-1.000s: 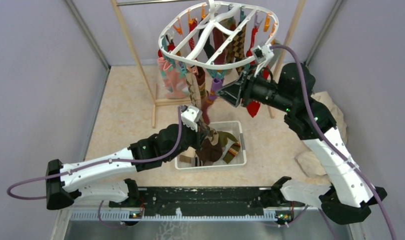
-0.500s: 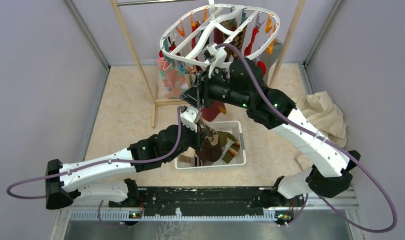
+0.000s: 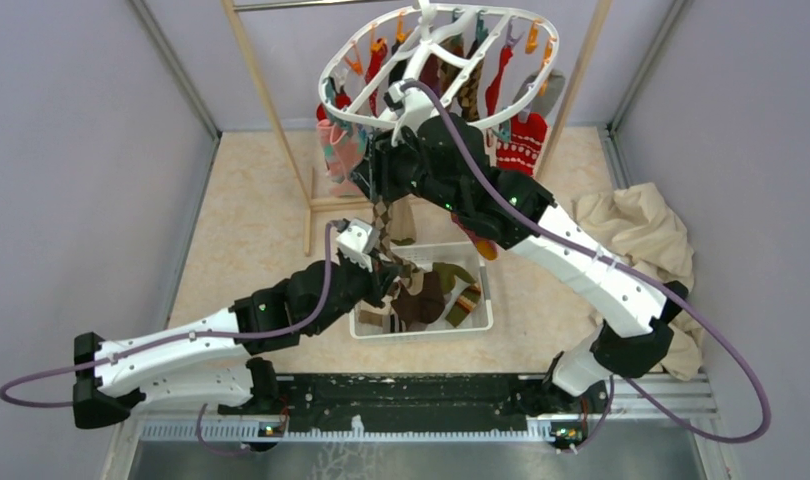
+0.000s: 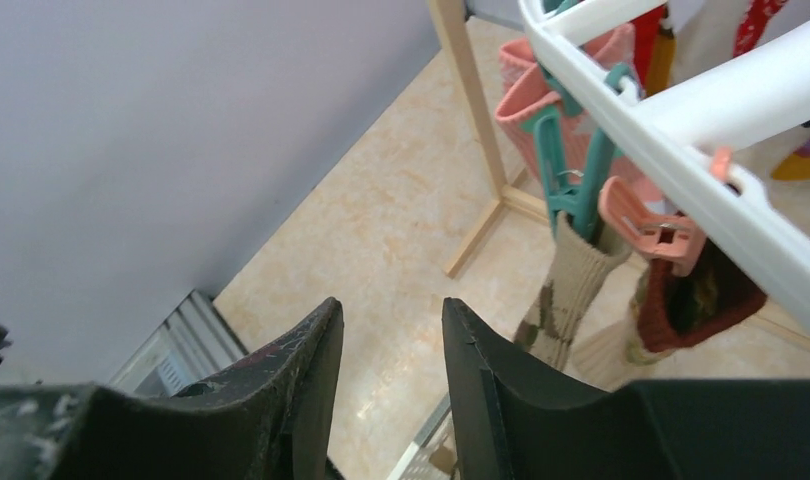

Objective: Remove the socks clipped to the hanger
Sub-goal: Remove the sock from the hanger, then place the sock in the bin.

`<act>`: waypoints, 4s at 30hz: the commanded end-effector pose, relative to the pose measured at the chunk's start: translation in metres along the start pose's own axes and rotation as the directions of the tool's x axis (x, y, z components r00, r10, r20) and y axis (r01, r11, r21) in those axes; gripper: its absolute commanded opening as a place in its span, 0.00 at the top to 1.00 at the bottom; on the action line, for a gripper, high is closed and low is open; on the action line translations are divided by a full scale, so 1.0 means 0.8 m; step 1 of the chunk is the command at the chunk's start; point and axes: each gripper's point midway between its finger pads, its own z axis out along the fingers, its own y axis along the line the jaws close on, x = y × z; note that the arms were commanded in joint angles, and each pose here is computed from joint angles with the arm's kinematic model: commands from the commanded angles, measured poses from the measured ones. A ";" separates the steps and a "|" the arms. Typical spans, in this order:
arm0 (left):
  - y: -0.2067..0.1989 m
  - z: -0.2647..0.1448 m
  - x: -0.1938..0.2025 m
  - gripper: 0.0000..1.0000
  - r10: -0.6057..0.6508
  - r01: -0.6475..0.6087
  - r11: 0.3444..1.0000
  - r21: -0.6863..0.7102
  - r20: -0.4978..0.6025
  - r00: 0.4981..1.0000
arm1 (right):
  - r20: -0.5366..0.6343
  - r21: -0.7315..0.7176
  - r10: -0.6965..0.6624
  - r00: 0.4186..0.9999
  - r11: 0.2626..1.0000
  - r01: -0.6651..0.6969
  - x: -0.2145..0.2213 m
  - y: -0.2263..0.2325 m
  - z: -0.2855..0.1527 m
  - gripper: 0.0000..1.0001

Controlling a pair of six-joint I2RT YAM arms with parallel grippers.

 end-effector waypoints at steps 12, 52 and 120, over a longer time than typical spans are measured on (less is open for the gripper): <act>0.024 -0.036 0.001 1.00 -0.052 0.052 0.998 -0.025 0.020 0.998 | 0.096 0.197 -0.071 0.993 0.979 0.051 -0.047 -0.027 0.032 0.56; 0.015 -0.037 0.009 1.00 -0.058 0.058 0.998 0.018 0.002 0.998 | 0.112 0.583 -0.249 0.962 0.800 0.139 -0.050 -0.076 0.059 0.47; 0.018 0.034 0.072 0.95 0.029 -0.038 0.995 -0.089 -0.100 0.995 | 0.160 0.450 -0.160 0.974 0.890 0.073 -0.027 -0.091 0.003 0.45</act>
